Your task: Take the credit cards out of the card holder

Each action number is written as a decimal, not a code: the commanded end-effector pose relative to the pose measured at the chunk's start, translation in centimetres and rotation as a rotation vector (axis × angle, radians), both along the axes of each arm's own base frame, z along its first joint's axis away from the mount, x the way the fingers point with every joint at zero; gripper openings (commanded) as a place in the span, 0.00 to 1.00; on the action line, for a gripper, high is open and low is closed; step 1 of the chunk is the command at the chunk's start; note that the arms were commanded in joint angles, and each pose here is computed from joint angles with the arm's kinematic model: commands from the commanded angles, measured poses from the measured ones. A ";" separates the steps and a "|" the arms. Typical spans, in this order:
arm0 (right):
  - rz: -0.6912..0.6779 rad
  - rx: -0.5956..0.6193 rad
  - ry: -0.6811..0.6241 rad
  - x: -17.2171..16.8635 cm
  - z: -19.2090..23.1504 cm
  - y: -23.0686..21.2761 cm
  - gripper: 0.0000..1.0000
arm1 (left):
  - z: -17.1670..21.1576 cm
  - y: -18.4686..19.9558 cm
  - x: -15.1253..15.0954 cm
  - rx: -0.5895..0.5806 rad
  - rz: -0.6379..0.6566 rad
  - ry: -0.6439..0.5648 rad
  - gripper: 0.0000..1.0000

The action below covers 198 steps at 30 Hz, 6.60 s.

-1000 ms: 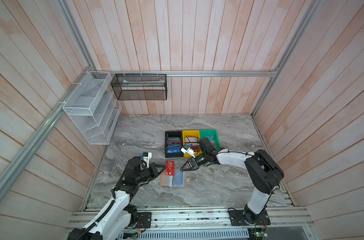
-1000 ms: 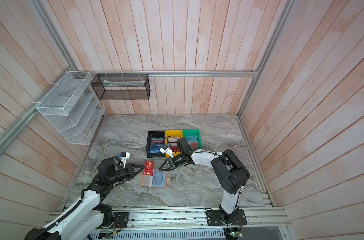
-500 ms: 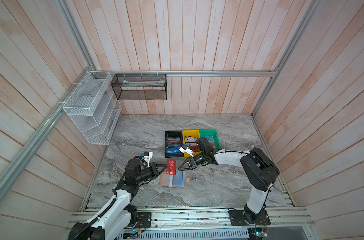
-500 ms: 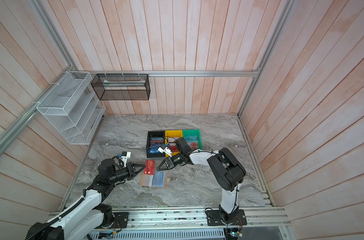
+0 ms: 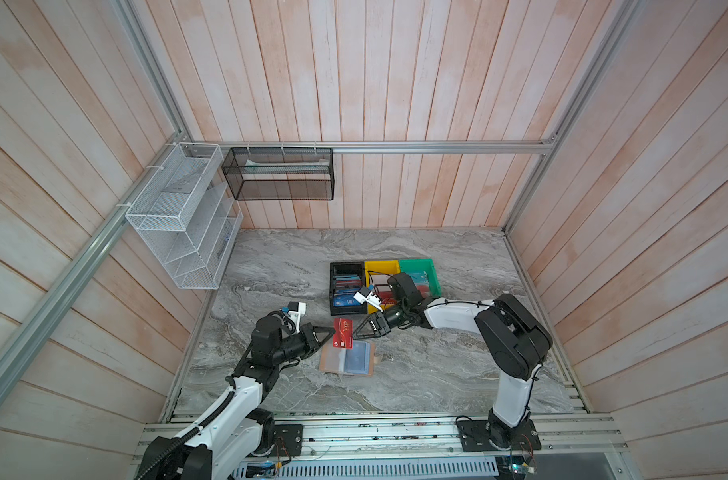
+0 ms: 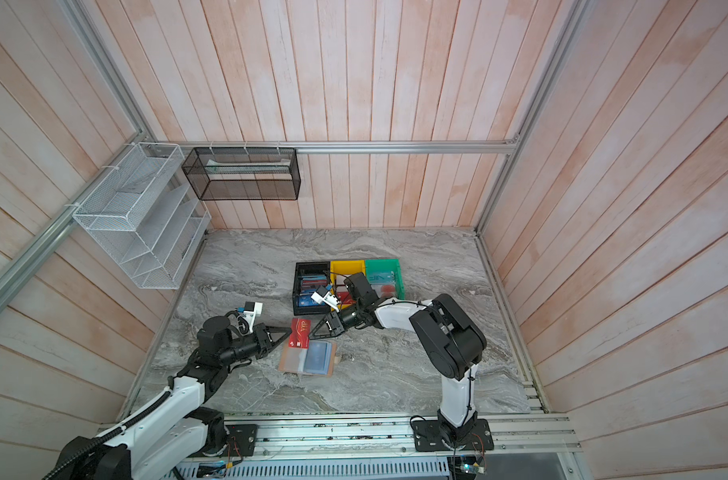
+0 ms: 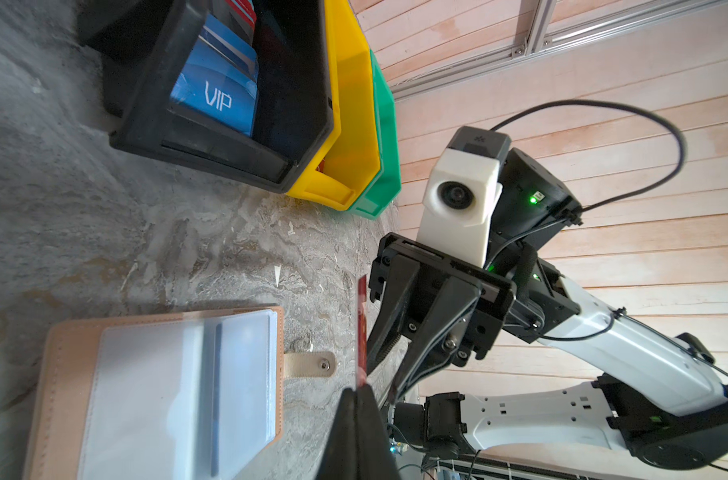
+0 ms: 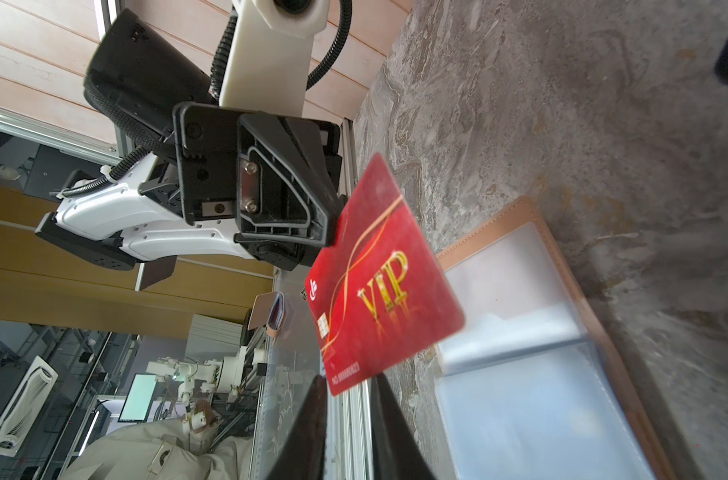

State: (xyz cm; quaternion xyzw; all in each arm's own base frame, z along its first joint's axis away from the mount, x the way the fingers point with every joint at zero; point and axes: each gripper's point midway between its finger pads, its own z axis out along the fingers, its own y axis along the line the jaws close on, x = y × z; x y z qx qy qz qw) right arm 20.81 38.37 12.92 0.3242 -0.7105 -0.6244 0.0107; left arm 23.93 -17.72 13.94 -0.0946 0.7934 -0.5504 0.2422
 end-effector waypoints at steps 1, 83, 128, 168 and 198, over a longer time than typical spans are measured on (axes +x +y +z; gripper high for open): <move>0.044 0.058 -0.026 -0.2 1.1 1.2 0.20 | -0.1 -0.7 -0.5 -0.003 -0.036 -0.012 0.00; -0.495 0.245 0.146 5.2 8.2 -3.2 0.00 | 7.2 -2.2 2.6 -0.052 0.080 -0.273 0.42; -0.314 0.006 0.008 5.3 6.5 -11.6 0.26 | 8.3 -3.8 1.7 0.024 -0.210 -0.223 0.00; 0.140 0.104 -0.223 3.0 10.4 -5.2 0.28 | 8.9 -7.9 -3.7 -0.070 -0.720 -0.179 0.00; 0.205 0.067 -0.243 -0.3 8.9 -5.4 0.11 | 8.2 -7.9 -3.2 -0.043 -0.696 -0.157 0.00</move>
